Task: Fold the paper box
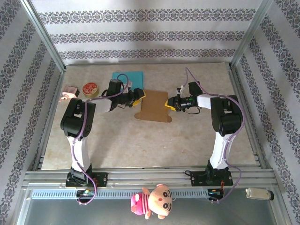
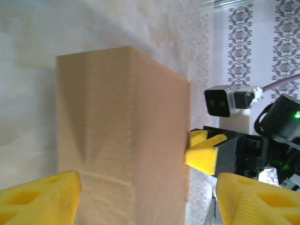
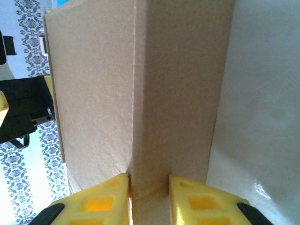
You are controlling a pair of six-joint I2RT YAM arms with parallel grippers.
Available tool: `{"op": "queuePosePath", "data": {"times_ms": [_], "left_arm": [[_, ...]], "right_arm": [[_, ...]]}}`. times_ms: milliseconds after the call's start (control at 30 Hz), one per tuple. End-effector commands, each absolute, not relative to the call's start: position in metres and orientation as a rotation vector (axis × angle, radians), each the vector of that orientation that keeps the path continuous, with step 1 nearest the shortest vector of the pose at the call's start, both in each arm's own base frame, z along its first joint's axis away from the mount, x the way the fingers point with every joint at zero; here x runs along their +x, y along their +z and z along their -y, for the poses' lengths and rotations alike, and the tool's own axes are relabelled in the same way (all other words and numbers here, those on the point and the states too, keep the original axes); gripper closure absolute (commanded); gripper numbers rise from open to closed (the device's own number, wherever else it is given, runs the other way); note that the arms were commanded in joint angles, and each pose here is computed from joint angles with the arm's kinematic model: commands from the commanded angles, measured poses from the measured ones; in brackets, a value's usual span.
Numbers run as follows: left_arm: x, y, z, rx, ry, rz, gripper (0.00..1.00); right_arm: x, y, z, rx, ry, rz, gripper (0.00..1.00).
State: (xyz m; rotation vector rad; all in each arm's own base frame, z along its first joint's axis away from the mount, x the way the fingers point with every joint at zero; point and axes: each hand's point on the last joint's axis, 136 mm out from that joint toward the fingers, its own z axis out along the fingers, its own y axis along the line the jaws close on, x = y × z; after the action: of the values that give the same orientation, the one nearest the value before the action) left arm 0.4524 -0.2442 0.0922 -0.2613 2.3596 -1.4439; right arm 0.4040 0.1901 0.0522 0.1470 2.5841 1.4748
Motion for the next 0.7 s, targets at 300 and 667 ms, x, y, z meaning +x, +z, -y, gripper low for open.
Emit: {"op": "queuePosePath", "data": {"times_ms": [300,667], "left_arm": [[0.446,0.062,0.244,-0.330,-1.417,-2.406,0.23],[0.440,0.054,0.277,-0.361,-1.627,-2.330,0.22]], "right_arm": [[0.391,-0.002,-0.156,0.392,1.278,-2.738,0.78],[0.394,-0.004,-0.153,0.434,1.291,-2.728,0.78]]}}
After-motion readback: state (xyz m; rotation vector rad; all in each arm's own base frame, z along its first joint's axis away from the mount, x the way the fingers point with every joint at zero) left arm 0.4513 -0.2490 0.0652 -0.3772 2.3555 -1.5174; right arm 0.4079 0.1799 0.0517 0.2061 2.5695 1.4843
